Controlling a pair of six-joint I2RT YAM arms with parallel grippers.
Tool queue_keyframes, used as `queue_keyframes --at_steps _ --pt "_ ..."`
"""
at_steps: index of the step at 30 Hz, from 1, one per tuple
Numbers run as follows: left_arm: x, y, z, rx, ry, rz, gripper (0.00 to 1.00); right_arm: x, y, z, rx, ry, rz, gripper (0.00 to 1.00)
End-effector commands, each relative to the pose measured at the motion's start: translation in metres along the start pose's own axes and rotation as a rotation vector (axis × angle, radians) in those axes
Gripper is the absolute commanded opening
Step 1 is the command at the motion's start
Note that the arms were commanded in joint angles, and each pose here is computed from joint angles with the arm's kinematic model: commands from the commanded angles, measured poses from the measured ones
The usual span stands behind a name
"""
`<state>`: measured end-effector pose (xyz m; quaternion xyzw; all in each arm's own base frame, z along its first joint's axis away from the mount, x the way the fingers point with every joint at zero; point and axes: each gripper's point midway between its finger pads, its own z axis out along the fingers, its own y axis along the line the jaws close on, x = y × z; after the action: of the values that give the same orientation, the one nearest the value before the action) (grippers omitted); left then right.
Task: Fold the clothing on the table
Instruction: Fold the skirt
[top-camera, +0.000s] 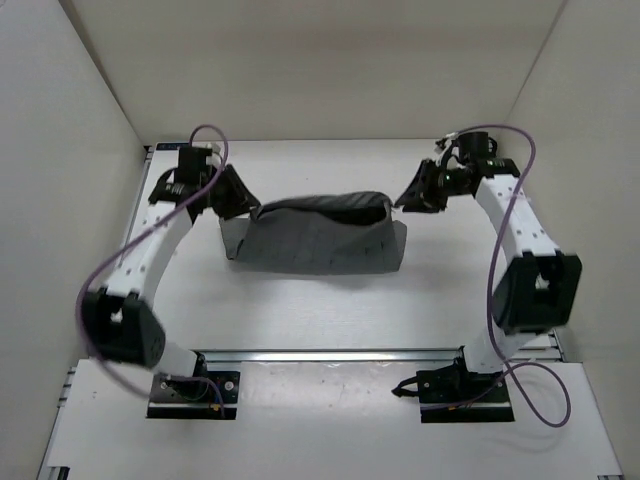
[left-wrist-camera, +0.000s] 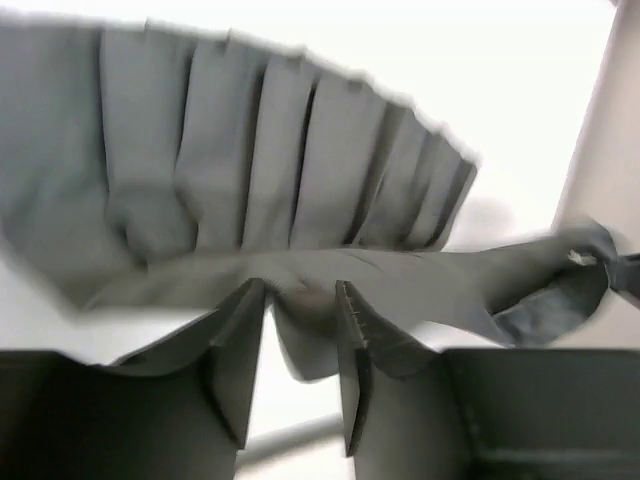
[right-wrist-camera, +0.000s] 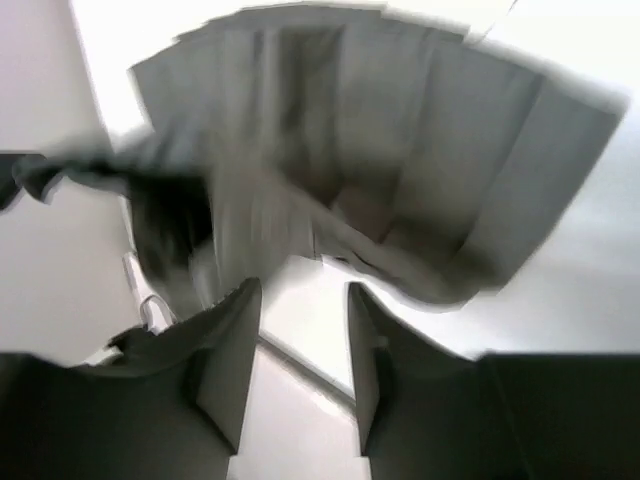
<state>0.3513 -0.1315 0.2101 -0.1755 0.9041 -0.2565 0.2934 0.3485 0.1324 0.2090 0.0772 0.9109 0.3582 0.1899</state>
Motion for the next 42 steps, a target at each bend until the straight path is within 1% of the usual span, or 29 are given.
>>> queue_keyframes --at_steps 1,3,4,5,8,9,10,11,12,15,16,17,21,22,23,24,25,26,27,28,31,33,34,36,38,39,40,41,42 --pt "-0.020 0.021 0.054 0.023 0.114 -0.097 0.48 -0.036 -0.028 0.032 0.013 0.014 0.042 0.40" --pt "-0.025 0.026 0.071 0.047 0.122 -0.130 0.49 -0.044 -0.044 0.036 0.086 -0.018 0.042 0.46" --pt "-0.023 0.030 0.077 0.037 0.129 -0.139 0.53 -0.047 -0.045 0.035 0.092 -0.046 0.022 0.48" --pt "-0.020 0.038 0.080 0.029 0.135 -0.150 0.56 -0.040 -0.051 0.038 0.101 -0.058 0.025 0.48" --pt "-0.009 0.056 0.080 0.014 0.134 -0.160 0.56 -0.026 -0.075 0.037 0.114 -0.097 0.082 0.51" --pt "0.004 0.067 0.083 -0.009 0.149 -0.171 0.56 -0.019 -0.081 0.039 0.119 -0.091 0.098 0.52" --pt "0.002 0.070 0.079 -0.015 0.116 -0.169 0.58 -0.009 -0.087 0.043 0.117 -0.091 0.110 0.51" --pt "0.009 0.077 0.077 -0.027 0.111 -0.173 0.59 0.004 -0.097 0.050 0.124 -0.081 0.129 0.56" --pt "0.016 0.088 0.079 -0.062 0.112 -0.171 0.59 0.016 -0.104 0.055 0.133 -0.062 0.146 0.57" --pt "0.039 0.114 0.078 -0.168 0.119 -0.141 0.61 0.031 -0.112 0.072 0.102 -0.059 0.174 0.59" --pt "0.040 0.118 0.080 -0.187 0.104 -0.131 0.61 0.033 -0.111 0.077 0.080 -0.046 0.188 0.60" --pt "0.052 0.125 0.081 -0.209 0.113 -0.145 0.61 0.034 -0.111 0.082 0.069 -0.050 0.212 0.67" --pt "0.065 0.139 0.092 -0.293 0.130 -0.120 0.61 0.029 -0.107 0.107 0.042 -0.029 0.234 0.68" --pt "0.061 0.142 0.095 -0.330 0.113 -0.090 0.61 0.029 -0.108 0.114 0.050 -0.014 0.243 0.67" --pt "0.067 0.147 0.097 -0.380 0.133 -0.057 0.58 0.025 -0.106 0.120 0.049 -0.006 0.244 0.64" --pt "0.065 0.153 0.099 -0.428 0.132 -0.045 0.54 0.022 -0.106 0.127 0.056 0.008 0.242 0.55" --pt "0.069 0.148 0.102 -0.424 0.148 -0.022 0.49 0.023 -0.101 0.132 0.058 0.026 0.227 0.47" --pt "0.070 0.148 0.105 -0.443 0.151 0.002 0.28 0.022 -0.103 0.136 0.067 0.050 0.237 0.30" --pt "0.072 0.145 0.107 -0.443 0.164 0.011 0.08 0.026 -0.106 0.139 0.069 0.077 0.232 0.01" --pt "0.074 0.142 0.111 -0.433 0.171 0.018 0.00 0.029 -0.107 0.135 0.068 0.092 0.238 0.00" --pt "0.088 0.116 0.120 -0.356 0.213 0.033 0.00 0.040 -0.132 0.111 0.127 0.106 0.251 0.00" --pt "0.109 0.093 0.123 -0.295 0.265 0.047 0.00 0.032 -0.179 0.073 0.269 0.064 0.291 0.00" --pt "0.117 0.089 0.124 -0.287 0.270 0.058 0.00 0.034 -0.185 0.057 0.317 0.079 0.272 0.00" --pt "0.137 0.068 0.126 -0.228 0.278 0.020 0.00 0.016 -0.205 0.020 0.438 0.018 0.254 0.00" --pt "0.149 0.054 0.131 -0.174 0.274 -0.009 0.00 -0.007 -0.194 -0.009 0.489 -0.044 0.210 0.00" --pt "0.157 0.048 0.132 -0.163 0.290 -0.033 0.00 -0.010 -0.184 -0.012 0.504 -0.049 0.176 0.00" --pt "0.159 0.044 0.137 -0.154 0.295 -0.028 0.00 -0.025 -0.164 -0.018 0.499 -0.087 0.130 0.00" --pt "0.162 0.042 0.142 -0.154 0.312 -0.026 0.00 -0.037 -0.137 -0.012 0.469 -0.109 0.057 0.00" --pt "0.162 0.038 0.143 -0.149 0.316 -0.028 0.00 -0.036 -0.101 0.000 0.421 -0.106 -0.018 0.00"
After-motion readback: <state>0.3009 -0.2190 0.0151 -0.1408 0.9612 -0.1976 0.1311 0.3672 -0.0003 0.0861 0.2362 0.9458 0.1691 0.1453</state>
